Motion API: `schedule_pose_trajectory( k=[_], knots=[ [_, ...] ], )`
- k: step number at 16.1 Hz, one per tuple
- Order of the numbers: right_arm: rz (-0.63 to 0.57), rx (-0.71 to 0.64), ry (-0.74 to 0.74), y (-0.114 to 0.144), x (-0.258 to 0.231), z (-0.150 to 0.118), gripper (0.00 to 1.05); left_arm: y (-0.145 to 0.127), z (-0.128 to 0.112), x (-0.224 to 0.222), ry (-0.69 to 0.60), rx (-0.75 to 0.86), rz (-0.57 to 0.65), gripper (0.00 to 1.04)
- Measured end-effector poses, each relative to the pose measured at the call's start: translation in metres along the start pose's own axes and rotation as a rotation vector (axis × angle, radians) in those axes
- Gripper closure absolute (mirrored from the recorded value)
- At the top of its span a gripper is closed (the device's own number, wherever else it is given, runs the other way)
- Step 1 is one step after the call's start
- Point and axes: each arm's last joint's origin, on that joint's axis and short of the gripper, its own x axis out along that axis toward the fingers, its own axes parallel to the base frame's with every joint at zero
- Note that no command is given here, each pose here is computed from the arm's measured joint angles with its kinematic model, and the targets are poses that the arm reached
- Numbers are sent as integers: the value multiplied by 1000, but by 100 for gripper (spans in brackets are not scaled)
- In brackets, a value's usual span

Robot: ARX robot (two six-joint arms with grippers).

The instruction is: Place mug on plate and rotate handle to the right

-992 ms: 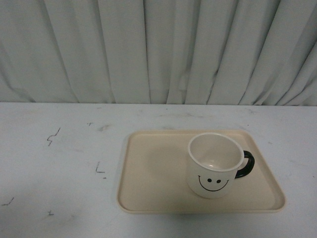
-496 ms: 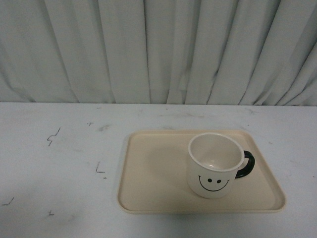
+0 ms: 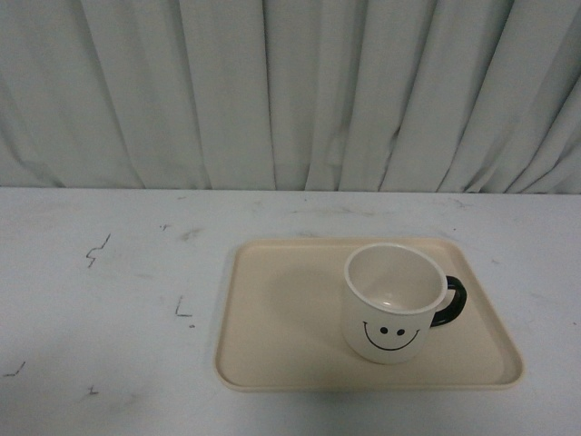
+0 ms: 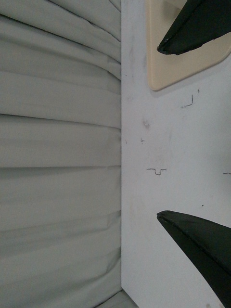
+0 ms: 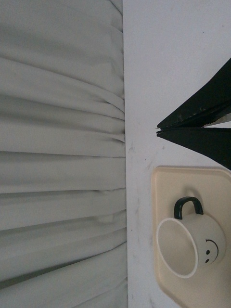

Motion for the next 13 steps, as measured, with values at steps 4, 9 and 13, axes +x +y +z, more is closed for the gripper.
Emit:
schedule_pose_trajectory(
  k=[4,9,13],
  knots=[
    [0,0,28,0,-6,-3,103,0,0,0,0,0,0,7],
    [1,0,10,0,-13,-3,53,0,0,0,0,0,0,7],
    [1,0,10,0,-13,-3,27,0,0,0,0,0,0,7]
  ],
)
